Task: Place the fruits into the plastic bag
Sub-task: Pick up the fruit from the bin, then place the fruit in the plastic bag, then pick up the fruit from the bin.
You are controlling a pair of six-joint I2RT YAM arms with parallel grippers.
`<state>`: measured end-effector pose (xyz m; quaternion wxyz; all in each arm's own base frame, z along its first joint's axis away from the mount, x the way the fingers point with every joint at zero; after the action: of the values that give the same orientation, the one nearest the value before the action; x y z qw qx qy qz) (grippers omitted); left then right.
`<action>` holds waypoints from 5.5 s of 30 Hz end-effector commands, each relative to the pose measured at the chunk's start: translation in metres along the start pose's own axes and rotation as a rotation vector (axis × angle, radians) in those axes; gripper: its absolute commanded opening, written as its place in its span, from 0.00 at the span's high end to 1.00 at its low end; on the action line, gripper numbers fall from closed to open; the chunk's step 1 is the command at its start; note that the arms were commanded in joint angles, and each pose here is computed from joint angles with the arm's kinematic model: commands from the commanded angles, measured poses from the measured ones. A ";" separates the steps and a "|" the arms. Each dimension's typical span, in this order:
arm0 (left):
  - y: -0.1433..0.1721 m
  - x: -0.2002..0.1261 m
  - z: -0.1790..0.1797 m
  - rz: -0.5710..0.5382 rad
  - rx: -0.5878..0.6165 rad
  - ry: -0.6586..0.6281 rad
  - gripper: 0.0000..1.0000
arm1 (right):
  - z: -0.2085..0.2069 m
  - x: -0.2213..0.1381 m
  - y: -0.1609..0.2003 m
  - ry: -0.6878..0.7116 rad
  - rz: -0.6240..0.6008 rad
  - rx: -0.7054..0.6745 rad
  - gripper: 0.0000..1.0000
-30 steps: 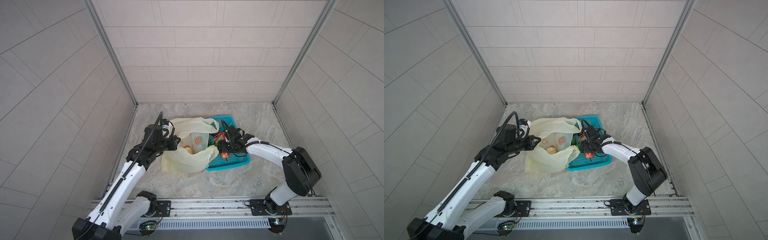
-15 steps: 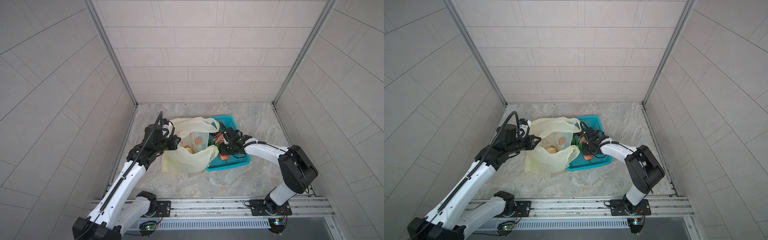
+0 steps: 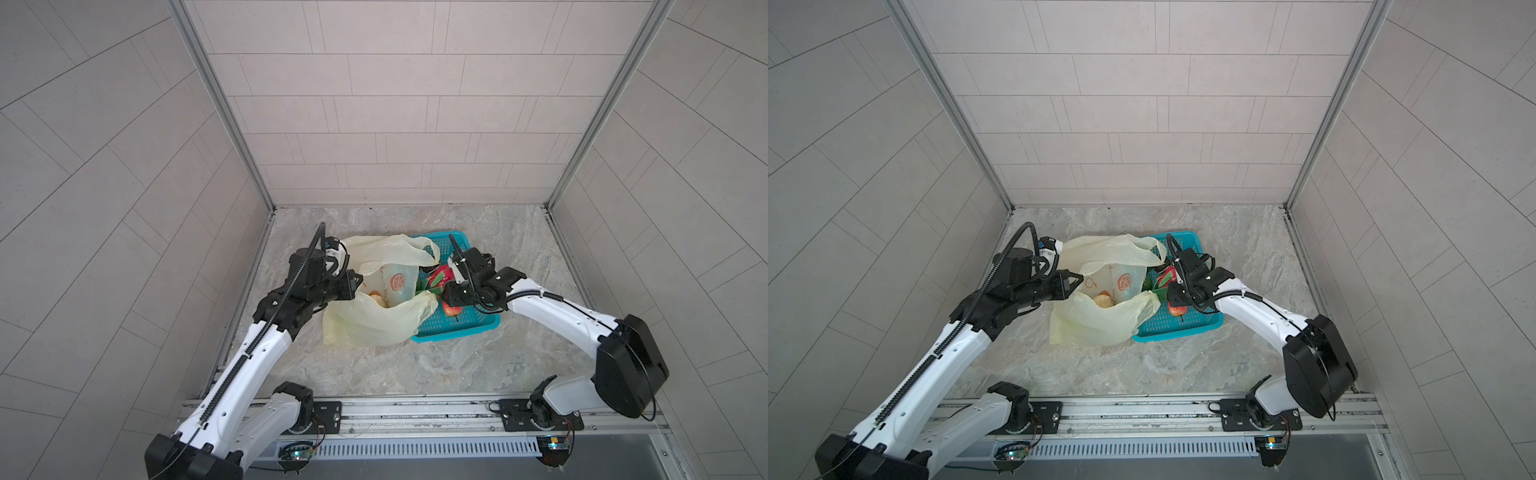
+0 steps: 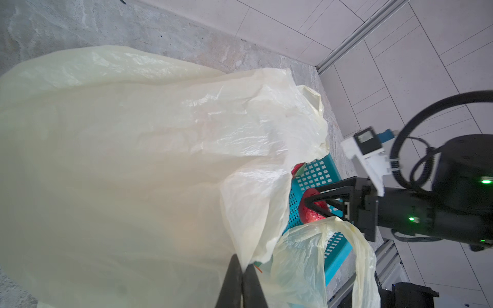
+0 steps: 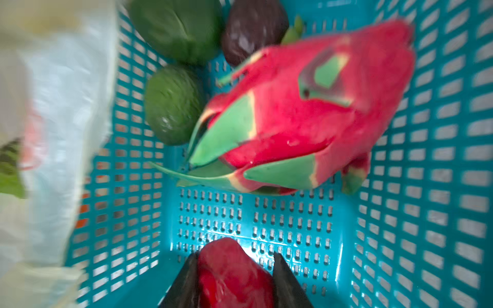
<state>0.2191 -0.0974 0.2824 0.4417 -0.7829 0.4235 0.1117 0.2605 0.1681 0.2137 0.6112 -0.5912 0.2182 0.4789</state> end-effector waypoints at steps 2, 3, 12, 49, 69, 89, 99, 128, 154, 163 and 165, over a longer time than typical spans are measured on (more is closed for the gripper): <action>-0.002 -0.001 -0.003 -0.009 0.015 0.021 1.00 | 0.016 -0.047 -0.020 -0.061 -0.122 -0.102 0.83; -0.002 -0.001 -0.003 -0.010 0.018 0.022 1.00 | 0.020 -0.056 -0.025 -0.076 -0.161 -0.128 0.83; 0.000 -0.001 -0.001 -0.014 0.004 0.018 1.00 | 0.079 -0.100 -0.084 -0.232 -0.490 -0.276 0.82; -0.002 -0.016 0.004 -0.119 -0.019 -0.084 1.00 | 0.142 0.013 -0.056 -0.407 -0.134 -0.309 0.26; -0.005 -0.011 0.004 -0.104 0.026 -0.083 1.00 | -0.032 -0.077 -0.041 -0.044 -0.432 0.219 0.25; -0.002 0.001 0.019 -0.179 -0.008 -0.134 1.00 | -0.052 0.003 -0.012 -0.104 -0.255 0.440 0.25; -0.005 0.002 0.016 -0.164 0.002 -0.128 1.00 | -0.049 0.010 -0.010 -0.091 -0.226 0.469 0.25; -0.005 -0.002 0.012 -0.111 0.015 -0.134 1.00 | -0.015 0.029 -0.015 -0.021 -0.152 0.598 0.21; -0.011 -0.003 0.005 -0.112 0.038 -0.117 1.00 | -0.049 0.055 -0.033 0.137 -0.209 0.873 0.09; -0.010 -0.006 0.005 -0.122 0.046 -0.113 1.00 | -0.051 0.086 -0.021 0.169 -0.096 0.898 0.08; -0.010 -0.006 0.004 -0.121 0.046 -0.110 1.00 | -0.052 0.091 -0.013 0.190 -0.071 0.907 0.08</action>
<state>0.2269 -0.0874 0.2775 0.4813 -0.7892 0.3562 0.1368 0.3384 0.1561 0.1543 0.8195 -0.3241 0.3905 0.2662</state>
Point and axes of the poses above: each gripper's point midway between its finger pads, its own x axis out along the fingers, its own z axis along the line the jaws close on, y = z × x, the point moved 9 cm from there along -x, back along the fingers, and after that the axes turned 6 degrees about -x, right-handed, at the moved point
